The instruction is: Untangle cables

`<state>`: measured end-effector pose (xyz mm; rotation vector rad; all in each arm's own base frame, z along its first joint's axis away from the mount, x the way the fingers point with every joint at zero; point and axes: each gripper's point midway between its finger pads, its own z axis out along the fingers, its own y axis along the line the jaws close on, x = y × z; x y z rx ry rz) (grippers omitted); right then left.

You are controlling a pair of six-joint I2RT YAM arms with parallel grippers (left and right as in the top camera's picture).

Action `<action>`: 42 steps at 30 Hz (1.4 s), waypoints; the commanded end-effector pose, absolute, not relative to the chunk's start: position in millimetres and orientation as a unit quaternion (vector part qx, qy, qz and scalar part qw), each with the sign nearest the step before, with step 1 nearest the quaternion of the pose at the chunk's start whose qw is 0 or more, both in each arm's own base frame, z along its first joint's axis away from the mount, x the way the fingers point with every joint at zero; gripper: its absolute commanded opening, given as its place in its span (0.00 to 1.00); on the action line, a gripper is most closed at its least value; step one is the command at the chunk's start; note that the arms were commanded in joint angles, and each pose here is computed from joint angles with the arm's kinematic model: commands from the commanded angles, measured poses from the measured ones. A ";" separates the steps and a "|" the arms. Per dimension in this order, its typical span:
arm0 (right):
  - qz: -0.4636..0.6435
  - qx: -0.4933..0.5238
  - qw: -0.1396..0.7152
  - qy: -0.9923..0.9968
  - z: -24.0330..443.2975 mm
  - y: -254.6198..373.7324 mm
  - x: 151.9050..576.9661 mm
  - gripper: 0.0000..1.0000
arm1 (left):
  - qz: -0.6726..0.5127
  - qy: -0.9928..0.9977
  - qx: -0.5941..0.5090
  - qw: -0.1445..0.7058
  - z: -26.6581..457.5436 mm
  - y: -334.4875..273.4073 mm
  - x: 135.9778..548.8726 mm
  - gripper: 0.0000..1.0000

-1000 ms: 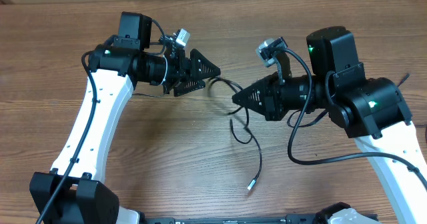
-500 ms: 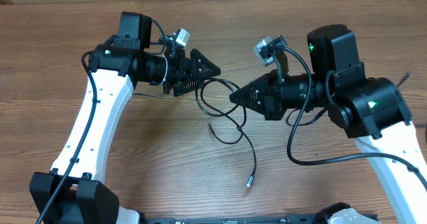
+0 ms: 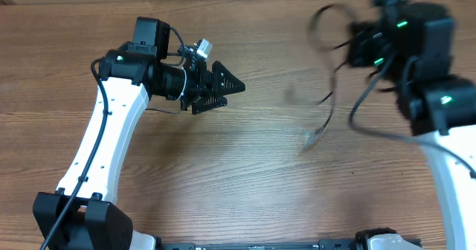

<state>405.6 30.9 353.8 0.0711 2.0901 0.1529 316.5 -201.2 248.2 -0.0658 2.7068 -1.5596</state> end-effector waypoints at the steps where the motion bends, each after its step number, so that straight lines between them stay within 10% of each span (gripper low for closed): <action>1: -0.028 0.130 0.512 0.849 355.3 -56.6 416.4 0.04 | -0.499 0.866 -0.004 0.026 255.0 -198.7 312.9 0.79; 12: -0.172 0.377 0.448 0.792 292.8 -329.0 352.5 0.04 | -0.497 0.867 -0.021 0.008 253.3 -197.9 308.4 0.78; 13: -0.155 0.382 0.450 0.792 285.4 -340.7 349.6 0.19 | -0.497 0.867 -0.024 0.006 253.4 -198.0 308.5 0.78; 14: -0.131 0.378 0.457 0.794 281.1 -345.0 351.0 0.71 | -0.498 0.867 -0.026 0.006 253.6 -198.1 309.0 0.79; 15: -0.088 0.364 0.473 0.798 280.4 -343.2 355.5 1.00 | -0.500 0.866 -0.024 0.006 254.4 -198.6 308.9 0.79; 29: 0.094 0.086 0.637 0.760 424.2 -161.6 396.1 1.00 | -0.536 0.838 0.078 0.071 285.6 -203.0 297.8 0.59; 42: 0.106 -0.080 0.629 0.766 470.2 40.3 253.4 1.00 | -0.225 0.876 0.046 0.424 386.3 -94.1 246.4 0.60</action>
